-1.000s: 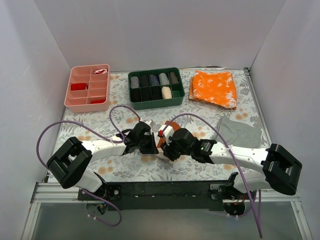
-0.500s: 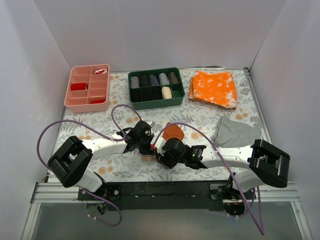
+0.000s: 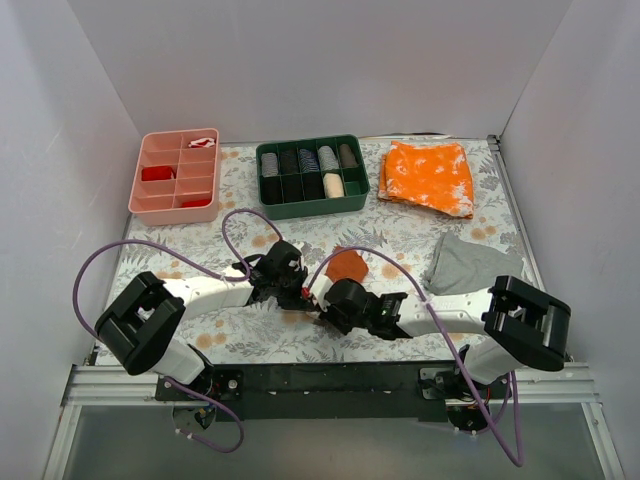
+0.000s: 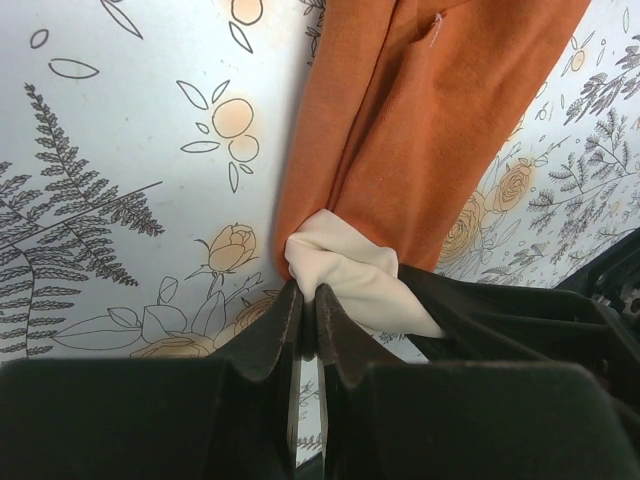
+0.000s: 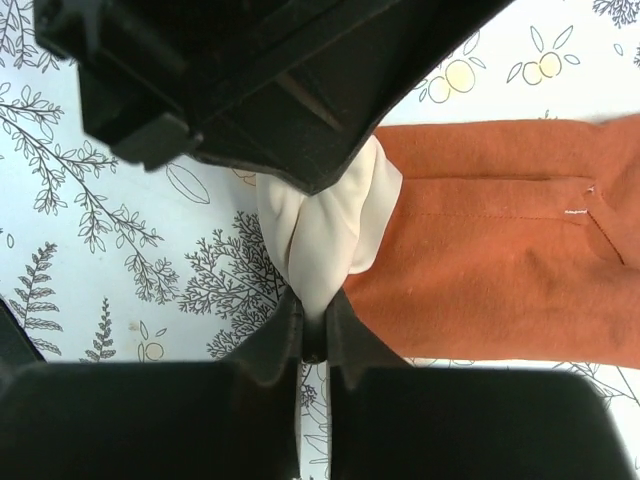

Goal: Roll the underwear

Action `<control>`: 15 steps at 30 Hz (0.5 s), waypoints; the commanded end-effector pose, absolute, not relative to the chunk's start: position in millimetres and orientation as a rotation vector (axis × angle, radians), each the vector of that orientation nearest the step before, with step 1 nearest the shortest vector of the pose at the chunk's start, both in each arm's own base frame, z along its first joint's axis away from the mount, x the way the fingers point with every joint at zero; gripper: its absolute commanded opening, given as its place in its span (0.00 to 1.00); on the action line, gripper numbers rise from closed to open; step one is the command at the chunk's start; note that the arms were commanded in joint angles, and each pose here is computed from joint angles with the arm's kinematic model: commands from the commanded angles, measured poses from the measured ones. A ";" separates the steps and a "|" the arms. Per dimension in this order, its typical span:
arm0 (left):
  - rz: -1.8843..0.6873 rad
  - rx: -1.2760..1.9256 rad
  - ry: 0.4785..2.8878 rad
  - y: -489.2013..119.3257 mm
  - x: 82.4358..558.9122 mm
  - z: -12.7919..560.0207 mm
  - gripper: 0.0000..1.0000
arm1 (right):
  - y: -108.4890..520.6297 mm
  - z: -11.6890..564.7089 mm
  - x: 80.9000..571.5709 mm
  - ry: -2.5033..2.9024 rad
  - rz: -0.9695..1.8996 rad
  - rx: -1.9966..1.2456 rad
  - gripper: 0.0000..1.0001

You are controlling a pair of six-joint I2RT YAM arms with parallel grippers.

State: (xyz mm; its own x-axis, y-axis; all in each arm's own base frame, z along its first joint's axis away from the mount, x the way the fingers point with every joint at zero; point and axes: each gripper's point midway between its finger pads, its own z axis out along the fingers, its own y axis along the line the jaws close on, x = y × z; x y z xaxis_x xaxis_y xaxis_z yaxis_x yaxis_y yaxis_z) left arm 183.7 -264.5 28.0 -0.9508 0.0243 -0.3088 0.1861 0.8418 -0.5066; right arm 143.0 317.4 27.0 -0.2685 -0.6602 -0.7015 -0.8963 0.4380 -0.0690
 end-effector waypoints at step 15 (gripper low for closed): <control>-0.786 -0.020 2.375 -235.2 214.4 107.6 0.59 | 320.3 57.5 138.2 2.128 1.118 -0.916 0.01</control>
State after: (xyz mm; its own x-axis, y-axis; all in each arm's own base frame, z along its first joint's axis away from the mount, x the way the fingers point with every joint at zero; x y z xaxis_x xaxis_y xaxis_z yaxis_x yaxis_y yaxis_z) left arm 203.3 -242.9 83.9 -0.8660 -0.1279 -0.4835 0.1699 0.8340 -0.5249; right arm 141.8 305.8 30.2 -0.5395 -0.4183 -0.7307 -0.8040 0.5135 0.2997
